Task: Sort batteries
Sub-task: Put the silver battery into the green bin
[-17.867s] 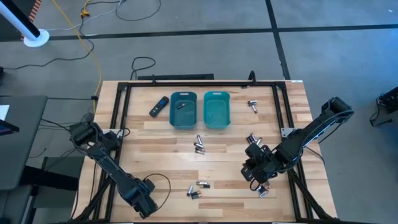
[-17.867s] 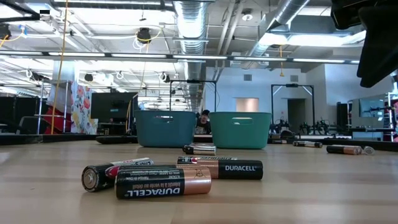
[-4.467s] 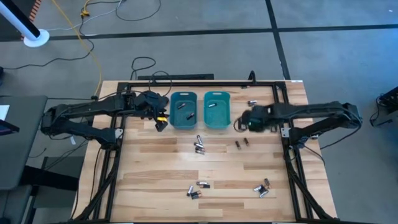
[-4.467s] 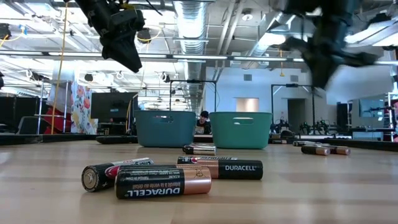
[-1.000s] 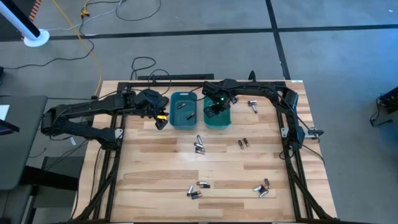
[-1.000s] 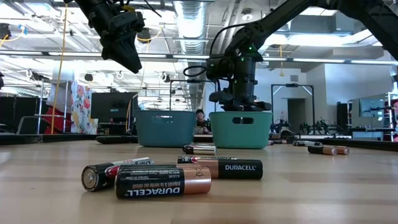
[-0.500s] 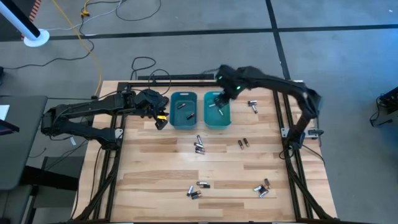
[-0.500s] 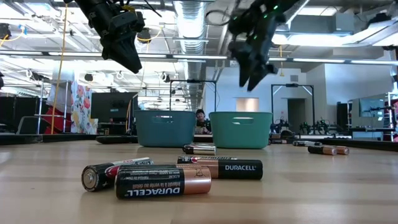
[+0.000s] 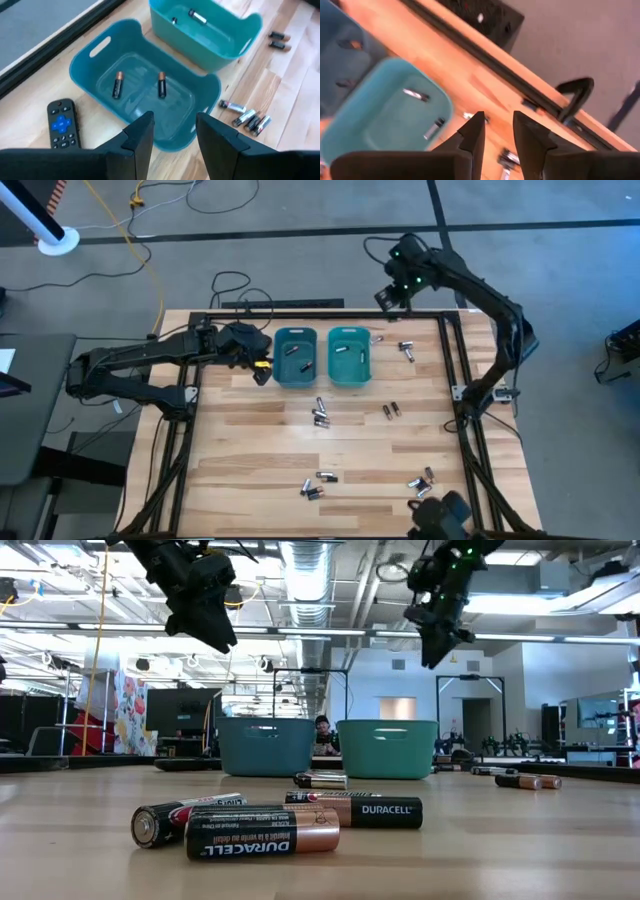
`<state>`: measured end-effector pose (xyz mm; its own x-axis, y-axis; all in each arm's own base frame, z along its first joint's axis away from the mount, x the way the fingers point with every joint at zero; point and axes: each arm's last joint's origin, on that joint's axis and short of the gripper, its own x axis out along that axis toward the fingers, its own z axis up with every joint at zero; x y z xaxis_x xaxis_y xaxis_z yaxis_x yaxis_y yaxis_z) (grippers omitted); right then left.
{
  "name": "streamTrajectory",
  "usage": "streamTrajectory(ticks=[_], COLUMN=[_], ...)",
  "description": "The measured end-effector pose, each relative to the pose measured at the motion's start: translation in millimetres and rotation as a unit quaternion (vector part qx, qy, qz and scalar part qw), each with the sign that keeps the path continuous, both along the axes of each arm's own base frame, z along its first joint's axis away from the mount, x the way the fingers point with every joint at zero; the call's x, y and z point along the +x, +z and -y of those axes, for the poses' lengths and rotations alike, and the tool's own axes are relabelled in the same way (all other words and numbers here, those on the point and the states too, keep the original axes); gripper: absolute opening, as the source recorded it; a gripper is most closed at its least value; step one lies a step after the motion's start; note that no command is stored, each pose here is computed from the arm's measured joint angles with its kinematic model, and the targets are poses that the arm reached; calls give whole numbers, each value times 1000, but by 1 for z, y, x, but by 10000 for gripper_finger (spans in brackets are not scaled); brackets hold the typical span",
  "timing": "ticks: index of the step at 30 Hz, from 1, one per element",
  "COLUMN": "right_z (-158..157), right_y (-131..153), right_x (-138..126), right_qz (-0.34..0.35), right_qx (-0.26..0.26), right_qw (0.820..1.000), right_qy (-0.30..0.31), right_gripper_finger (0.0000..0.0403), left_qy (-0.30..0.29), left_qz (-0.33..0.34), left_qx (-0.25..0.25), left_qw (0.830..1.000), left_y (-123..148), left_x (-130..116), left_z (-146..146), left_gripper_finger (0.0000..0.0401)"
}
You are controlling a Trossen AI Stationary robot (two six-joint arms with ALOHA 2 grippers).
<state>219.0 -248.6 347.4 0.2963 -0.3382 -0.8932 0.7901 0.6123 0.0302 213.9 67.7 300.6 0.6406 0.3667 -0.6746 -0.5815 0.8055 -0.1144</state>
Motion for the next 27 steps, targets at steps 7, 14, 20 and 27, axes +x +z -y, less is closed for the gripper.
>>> streamTrajectory(ticks=[7,14,20,27], right_z=[29,39,40,36], right_y=[-39,-80,-88,-88], right_x=[4,18,22,28], right_qz=[-71,-133,-160,-189], right_qx=[66,121,113,67], right_qw=[995,982,967,915], right_qy=[12,65,164,349], right_gripper_finger=[113,113,113,113], left_qy=[29,50,52,58], left_qz=[14,23,24,23], left_qx=[4,-10,-12,-7], left_qw=[999,998,998,998], left_y=[2,2,2,2], left_x=[1,1,1,0], left_z=[-1,-2,-2,-2], left_gripper_finger=[141,141,141,141])
